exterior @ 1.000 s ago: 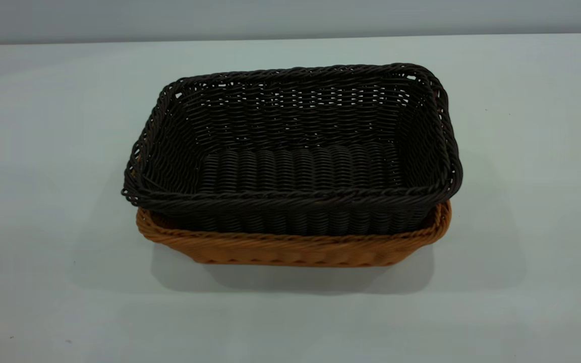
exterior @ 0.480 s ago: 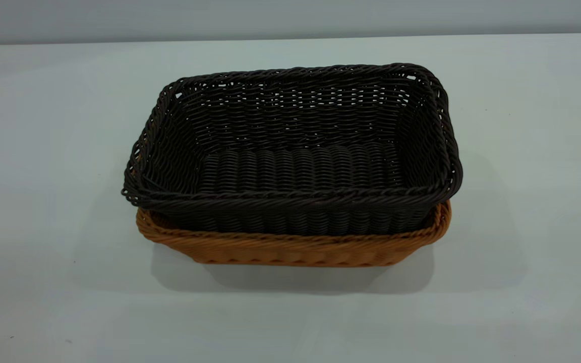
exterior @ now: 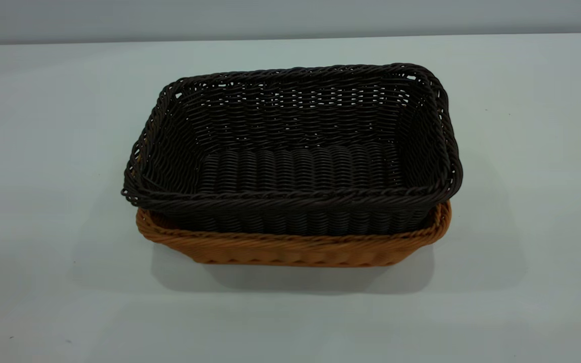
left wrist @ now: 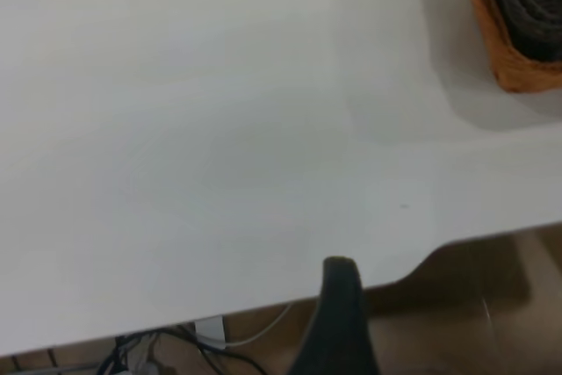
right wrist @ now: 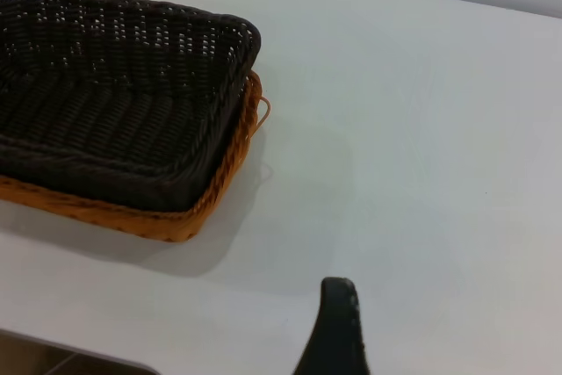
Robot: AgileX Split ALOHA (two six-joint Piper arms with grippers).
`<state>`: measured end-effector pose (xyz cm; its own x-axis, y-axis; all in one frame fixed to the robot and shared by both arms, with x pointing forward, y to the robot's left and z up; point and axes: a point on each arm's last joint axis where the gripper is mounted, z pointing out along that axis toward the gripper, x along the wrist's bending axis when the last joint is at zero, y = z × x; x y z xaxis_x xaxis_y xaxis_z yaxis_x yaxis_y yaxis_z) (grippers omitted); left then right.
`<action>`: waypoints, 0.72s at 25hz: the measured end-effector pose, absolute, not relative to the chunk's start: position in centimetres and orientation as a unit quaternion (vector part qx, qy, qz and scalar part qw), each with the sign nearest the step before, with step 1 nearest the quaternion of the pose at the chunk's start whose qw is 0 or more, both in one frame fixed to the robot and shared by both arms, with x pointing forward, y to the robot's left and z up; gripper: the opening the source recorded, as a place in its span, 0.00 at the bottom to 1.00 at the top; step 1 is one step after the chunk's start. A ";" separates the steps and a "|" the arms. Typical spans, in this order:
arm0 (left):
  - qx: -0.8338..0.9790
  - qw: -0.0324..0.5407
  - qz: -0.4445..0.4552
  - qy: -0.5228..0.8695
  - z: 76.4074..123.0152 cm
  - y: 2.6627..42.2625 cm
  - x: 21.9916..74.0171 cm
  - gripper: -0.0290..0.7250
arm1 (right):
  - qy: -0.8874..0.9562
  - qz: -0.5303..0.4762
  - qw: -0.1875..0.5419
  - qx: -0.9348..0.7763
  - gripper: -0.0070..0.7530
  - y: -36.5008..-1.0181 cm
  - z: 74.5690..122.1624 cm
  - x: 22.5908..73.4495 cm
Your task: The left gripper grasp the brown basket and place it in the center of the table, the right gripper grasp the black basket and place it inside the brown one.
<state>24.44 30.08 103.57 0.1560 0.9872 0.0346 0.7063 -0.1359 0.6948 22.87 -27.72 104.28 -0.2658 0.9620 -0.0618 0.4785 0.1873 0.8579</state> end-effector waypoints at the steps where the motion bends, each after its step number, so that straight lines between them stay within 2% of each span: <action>1: 0.708 0.275 0.255 0.598 103.6 30.1 24.4 0.80 | 0.701 0.377 0.321 0.514 0.73 -27.7 104.3 22.9; 12: 0.703 0.274 0.257 0.603 103.6 30.1 24.4 0.80 | 0.701 0.377 0.321 0.514 0.73 -27.7 104.3 22.9; 18: 0.663 0.282 0.292 0.628 103.6 30.1 23.5 0.80 | 0.701 0.377 0.321 0.514 0.73 -27.7 104.3 22.9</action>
<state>23.51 30.15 103.59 0.0393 0.9987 0.0330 0.6684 -0.0509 0.7421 22.88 -27.73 104.28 -0.2651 0.9622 -0.0622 0.4788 0.1873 0.8577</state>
